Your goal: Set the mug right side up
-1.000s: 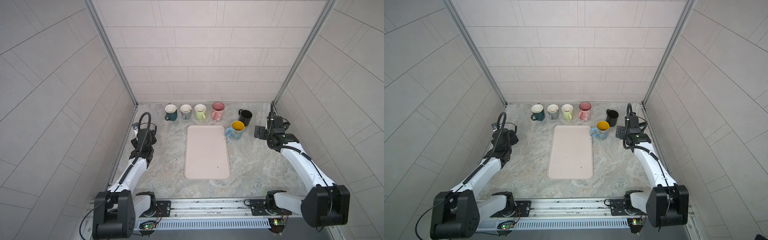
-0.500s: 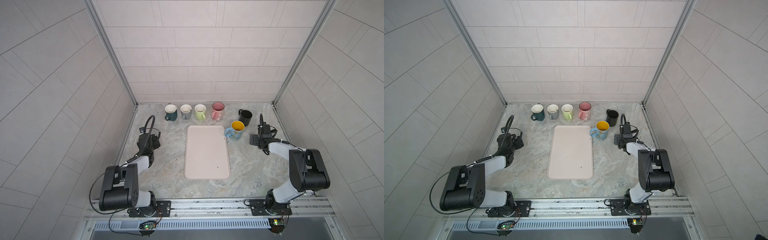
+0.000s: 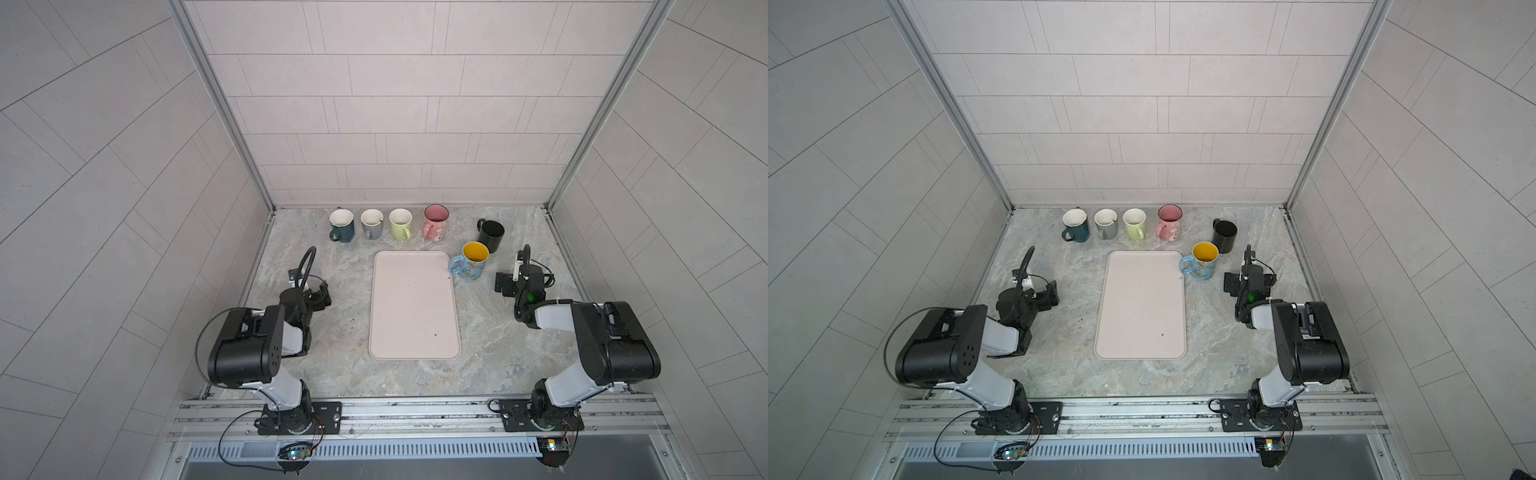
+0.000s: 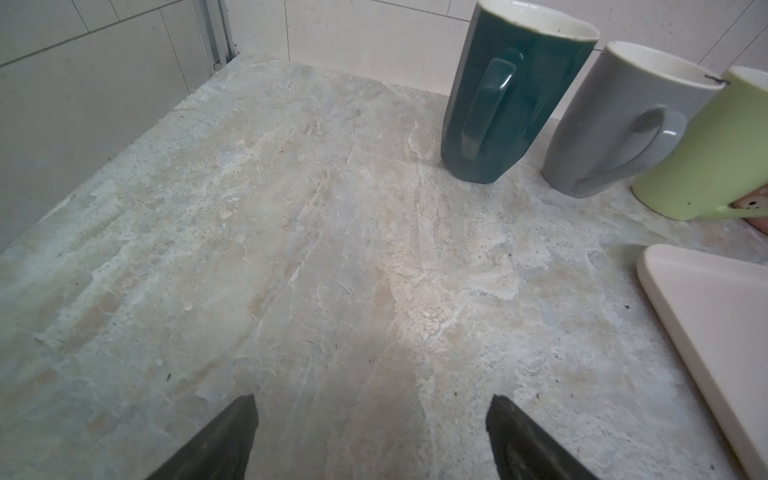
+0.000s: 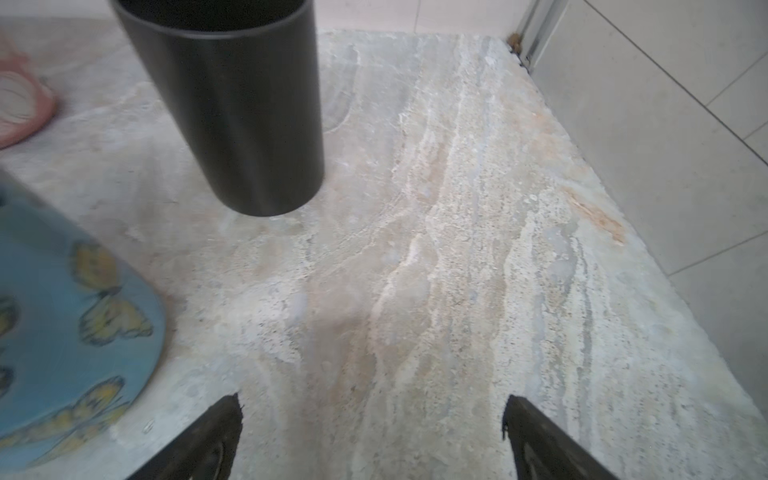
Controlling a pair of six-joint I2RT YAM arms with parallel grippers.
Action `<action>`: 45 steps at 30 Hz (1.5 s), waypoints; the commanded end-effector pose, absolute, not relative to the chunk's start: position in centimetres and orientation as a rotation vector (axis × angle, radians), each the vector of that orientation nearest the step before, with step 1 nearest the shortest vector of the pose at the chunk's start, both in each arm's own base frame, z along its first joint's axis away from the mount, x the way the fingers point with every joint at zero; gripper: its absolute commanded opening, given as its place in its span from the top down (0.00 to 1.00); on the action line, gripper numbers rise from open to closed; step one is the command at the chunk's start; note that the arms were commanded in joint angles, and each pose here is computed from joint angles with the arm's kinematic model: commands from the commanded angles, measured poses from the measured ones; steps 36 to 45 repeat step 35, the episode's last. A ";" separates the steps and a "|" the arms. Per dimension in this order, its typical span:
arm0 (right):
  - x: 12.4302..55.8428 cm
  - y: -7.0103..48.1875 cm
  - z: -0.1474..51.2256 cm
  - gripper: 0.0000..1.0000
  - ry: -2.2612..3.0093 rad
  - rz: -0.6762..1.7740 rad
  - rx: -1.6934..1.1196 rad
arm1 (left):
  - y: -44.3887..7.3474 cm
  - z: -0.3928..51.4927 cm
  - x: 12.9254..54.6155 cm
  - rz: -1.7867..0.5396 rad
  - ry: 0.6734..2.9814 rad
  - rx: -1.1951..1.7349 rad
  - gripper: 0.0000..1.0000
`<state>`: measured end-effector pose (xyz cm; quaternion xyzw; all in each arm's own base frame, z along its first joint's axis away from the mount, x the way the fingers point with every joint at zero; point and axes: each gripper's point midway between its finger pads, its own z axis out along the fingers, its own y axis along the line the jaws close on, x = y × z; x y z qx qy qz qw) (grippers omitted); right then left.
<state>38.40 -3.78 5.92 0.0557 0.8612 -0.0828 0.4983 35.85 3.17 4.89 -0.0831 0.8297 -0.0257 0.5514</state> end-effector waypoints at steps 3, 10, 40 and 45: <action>38.7 -2.9 9.2 0.01 1.870 -0.173 0.078 | 3.3 9.5 37.8 -0.065 1.777 -0.159 0.07; 39.2 -3.0 9.2 0.01 1.887 -0.185 0.085 | 3.4 8.8 38.3 -0.018 1.842 -0.168 0.00; 39.3 -2.7 9.1 0.01 1.897 -0.241 0.072 | 3.4 8.3 38.1 0.007 1.869 -0.169 0.00; 39.3 -2.7 9.1 0.01 1.897 -0.241 0.072 | 3.4 8.3 38.1 0.007 1.869 -0.169 0.00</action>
